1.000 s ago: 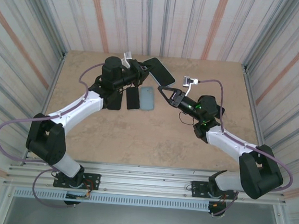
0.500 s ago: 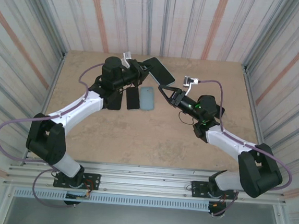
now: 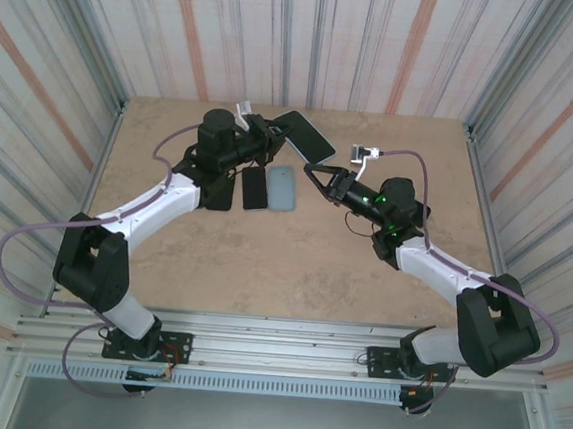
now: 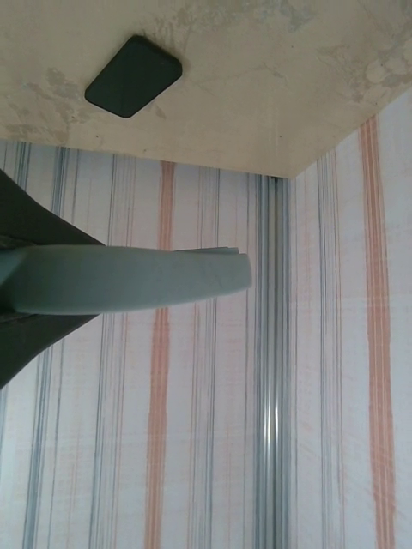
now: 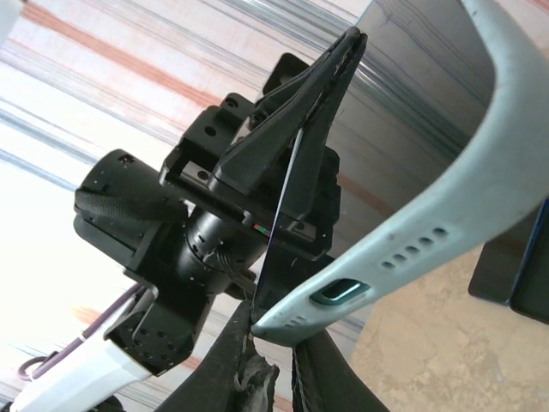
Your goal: Take the phone out of the phone case
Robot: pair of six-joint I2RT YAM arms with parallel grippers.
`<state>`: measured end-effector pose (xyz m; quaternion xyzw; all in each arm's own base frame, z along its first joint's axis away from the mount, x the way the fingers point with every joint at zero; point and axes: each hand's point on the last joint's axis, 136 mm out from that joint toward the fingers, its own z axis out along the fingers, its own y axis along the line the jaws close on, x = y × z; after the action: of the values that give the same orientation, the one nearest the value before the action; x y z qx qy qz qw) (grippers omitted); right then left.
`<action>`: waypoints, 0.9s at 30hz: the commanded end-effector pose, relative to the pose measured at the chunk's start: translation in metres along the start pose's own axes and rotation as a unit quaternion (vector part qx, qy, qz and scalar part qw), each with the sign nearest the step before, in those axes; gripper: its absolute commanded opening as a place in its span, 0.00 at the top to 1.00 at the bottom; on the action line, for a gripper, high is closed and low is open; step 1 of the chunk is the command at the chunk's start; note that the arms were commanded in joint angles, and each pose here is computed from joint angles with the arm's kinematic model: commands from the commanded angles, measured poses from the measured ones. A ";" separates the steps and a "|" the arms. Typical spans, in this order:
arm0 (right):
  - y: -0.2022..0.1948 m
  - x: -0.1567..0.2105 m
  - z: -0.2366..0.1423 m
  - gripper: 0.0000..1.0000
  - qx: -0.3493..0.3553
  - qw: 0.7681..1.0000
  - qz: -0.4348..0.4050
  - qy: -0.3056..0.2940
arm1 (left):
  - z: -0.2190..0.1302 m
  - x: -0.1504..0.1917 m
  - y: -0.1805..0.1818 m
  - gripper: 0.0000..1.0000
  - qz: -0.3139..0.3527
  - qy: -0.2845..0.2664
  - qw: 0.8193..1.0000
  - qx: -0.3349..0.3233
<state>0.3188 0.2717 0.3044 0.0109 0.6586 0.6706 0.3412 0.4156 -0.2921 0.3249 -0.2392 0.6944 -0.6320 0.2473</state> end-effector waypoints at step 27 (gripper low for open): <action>-0.002 -0.005 -0.047 0.48 0.110 0.966 -0.194 0.132 | -0.025 -0.002 -0.074 1.00 0.243 0.095 0.960 0.105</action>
<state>0.3253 0.2283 0.2952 -0.0824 0.7438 0.5460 0.3765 0.4189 -0.2748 0.3400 -0.1150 0.7276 -0.6178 0.2751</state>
